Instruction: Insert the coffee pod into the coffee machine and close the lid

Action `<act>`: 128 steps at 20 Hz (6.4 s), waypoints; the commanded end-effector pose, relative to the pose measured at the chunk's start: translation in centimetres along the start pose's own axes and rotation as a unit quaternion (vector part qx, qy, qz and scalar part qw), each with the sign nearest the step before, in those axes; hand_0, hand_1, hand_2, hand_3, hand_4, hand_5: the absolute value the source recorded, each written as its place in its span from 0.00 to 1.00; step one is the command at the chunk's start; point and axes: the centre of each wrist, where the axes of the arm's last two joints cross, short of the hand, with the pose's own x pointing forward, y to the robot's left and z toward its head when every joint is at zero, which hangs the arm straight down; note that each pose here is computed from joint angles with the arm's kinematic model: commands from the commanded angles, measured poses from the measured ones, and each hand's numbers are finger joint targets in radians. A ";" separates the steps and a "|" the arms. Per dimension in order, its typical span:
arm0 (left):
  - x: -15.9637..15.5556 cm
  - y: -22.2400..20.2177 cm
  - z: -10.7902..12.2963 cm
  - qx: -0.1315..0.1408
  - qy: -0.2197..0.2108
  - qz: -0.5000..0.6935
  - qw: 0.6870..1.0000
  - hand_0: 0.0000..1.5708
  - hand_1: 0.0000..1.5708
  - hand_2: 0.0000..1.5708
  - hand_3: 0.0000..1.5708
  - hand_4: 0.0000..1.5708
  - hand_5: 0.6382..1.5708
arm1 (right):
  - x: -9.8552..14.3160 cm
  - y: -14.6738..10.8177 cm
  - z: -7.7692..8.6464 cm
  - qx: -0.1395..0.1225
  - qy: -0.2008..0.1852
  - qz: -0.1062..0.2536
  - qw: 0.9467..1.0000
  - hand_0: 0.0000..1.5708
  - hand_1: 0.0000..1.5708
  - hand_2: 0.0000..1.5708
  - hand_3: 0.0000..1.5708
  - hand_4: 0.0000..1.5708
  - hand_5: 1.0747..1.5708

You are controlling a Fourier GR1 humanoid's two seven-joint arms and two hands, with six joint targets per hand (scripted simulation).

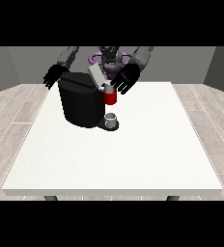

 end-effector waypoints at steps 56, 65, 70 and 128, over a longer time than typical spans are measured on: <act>-8.0 -15.7 7.7 -0.078 0.045 0.323 0.942 0.00 0.00 0.00 0.00 0.00 1.00 | -7.0 -6.2 7.5 -0.092 0.124 0.028 0.988 0.00 0.00 0.00 0.00 0.31 1.00; -10.4 -20.9 12.7 -0.074 0.106 0.415 0.901 0.00 0.00 0.00 0.00 0.06 1.00 | -2.9 -6.8 4.8 -0.013 0.093 0.049 0.994 0.00 0.00 0.00 0.00 0.08 1.00; -10.1 -22.2 13.9 -0.078 0.117 0.452 0.881 0.00 0.00 0.00 0.00 0.00 1.00 | 0.8 -5.9 1.7 0.023 0.080 0.034 0.996 0.00 0.00 0.00 0.00 0.00 1.00; -7.5 -17.0 19.9 0.029 0.048 0.460 0.886 0.00 0.00 0.00 0.00 0.00 1.00 | 3.6 1.6 -9.1 0.150 -0.007 0.081 0.985 0.00 0.00 0.00 0.00 0.05 1.00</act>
